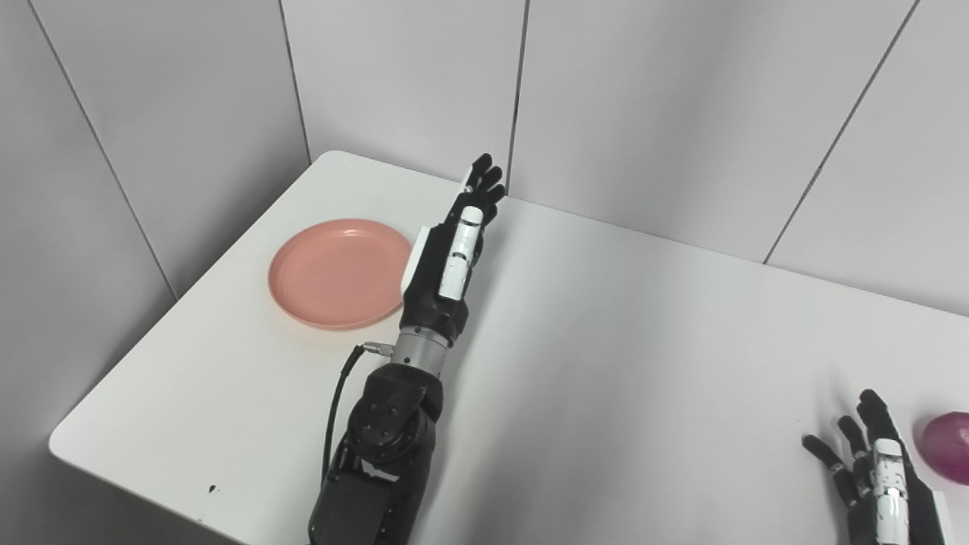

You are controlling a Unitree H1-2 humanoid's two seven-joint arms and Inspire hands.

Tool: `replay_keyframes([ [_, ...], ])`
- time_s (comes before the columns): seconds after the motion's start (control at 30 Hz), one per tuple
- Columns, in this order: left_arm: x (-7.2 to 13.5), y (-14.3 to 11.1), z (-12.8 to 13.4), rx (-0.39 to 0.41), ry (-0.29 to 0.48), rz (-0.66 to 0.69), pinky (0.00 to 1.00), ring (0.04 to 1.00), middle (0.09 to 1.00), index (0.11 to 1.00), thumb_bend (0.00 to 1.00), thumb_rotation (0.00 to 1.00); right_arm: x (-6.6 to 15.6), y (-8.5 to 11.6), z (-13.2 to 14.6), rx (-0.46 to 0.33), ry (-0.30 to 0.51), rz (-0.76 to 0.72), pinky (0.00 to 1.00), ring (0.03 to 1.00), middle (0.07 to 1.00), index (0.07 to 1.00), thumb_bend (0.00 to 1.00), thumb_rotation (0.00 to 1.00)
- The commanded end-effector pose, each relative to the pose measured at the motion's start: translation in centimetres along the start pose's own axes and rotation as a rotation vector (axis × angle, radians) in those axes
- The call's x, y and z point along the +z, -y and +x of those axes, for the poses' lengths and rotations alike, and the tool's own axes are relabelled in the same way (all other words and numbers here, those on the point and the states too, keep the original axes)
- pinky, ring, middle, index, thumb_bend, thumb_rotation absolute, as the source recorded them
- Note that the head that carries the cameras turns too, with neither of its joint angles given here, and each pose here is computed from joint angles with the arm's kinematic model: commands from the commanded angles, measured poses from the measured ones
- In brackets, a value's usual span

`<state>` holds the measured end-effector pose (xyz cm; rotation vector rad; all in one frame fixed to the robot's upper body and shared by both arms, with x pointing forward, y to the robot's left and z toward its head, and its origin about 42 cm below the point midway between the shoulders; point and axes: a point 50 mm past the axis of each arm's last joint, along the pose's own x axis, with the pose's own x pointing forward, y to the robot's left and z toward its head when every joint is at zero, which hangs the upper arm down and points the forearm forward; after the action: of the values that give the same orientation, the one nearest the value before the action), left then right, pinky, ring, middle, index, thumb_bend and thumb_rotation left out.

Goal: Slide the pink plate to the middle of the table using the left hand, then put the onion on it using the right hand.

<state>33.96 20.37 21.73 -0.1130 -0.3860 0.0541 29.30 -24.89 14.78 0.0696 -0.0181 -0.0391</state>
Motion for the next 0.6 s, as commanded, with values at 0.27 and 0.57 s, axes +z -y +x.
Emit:
replay_keyframes([
  [0.27,3.7,-1.3,2.2,0.044,0.116,0.012,0.96,0.953,0.96,0.944,0.47,1.0,0.6,-0.3,0.3,0.016,0.037,0.012,1.0,0.971,0.982,0.94,0.44,0.88],
  [0.57,4.5,-2.7,3.0,0.094,0.141,0.038,0.94,0.939,0.947,0.934,0.46,1.0,0.5,-0.1,0.3,0.022,0.042,0.002,1.0,0.97,0.981,0.938,0.45,0.89],
])
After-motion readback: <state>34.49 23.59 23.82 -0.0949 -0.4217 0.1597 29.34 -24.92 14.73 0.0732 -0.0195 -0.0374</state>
